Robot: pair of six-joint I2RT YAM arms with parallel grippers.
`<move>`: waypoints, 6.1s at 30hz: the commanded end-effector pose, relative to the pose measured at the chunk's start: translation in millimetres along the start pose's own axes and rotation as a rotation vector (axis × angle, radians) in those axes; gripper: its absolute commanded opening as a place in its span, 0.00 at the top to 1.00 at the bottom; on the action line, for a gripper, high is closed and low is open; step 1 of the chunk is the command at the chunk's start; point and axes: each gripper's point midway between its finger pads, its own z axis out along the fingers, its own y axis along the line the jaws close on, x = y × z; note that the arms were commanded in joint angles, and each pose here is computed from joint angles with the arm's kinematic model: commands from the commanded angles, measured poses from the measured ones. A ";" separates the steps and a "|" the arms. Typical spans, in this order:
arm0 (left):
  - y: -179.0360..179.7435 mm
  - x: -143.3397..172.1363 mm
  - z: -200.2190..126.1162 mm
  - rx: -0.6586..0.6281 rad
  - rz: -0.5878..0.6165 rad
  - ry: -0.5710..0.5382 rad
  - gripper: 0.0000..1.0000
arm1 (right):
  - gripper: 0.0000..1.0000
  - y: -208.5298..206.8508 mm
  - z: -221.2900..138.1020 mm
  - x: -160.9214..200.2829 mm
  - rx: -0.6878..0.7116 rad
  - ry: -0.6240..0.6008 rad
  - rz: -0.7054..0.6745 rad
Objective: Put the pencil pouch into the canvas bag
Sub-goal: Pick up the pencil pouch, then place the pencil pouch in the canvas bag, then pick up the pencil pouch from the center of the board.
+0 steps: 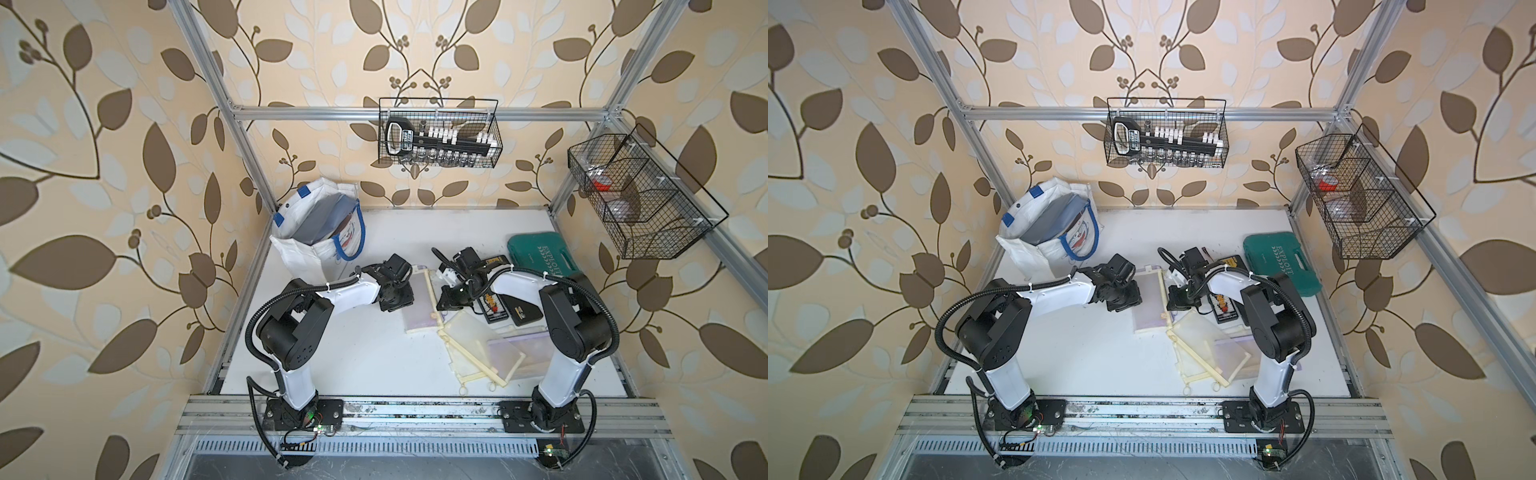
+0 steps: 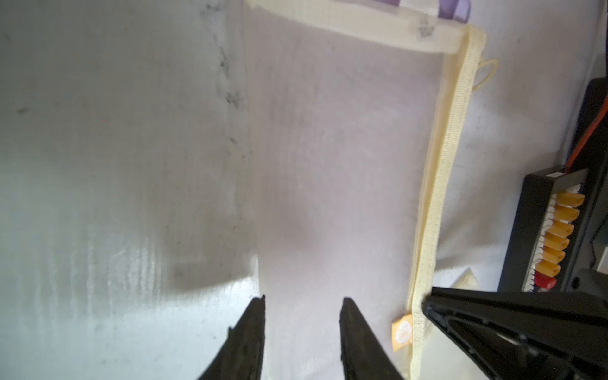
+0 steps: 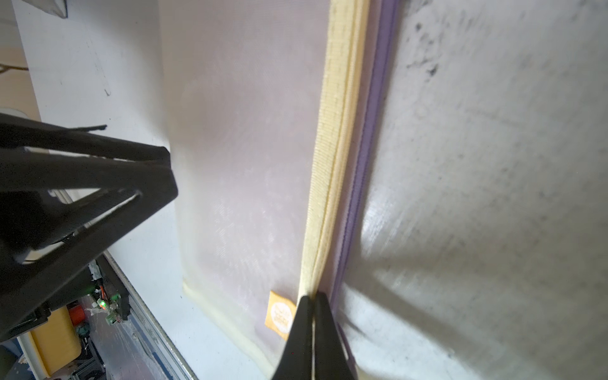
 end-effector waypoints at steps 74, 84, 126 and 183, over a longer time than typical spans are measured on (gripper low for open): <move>17.3 -247.8 -421.9 -0.716 0.719 -0.936 1.00 | 0.01 83.0 -147.4 -63.5 -0.073 -0.292 -0.095; 77.6 -293.6 -352.4 -1.148 0.885 -0.745 1.00 | 0.01 87.7 -149.4 -71.3 -0.089 -0.303 -0.095; 116.4 -283.7 -208.1 -0.297 0.260 -0.469 0.54 | 0.01 86.4 -156.1 -73.1 -0.107 -0.333 -0.075; 16.3 0.9 10.3 0.142 -0.170 -0.053 0.34 | 0.39 -15.5 15.5 -19.4 -0.154 -0.002 0.173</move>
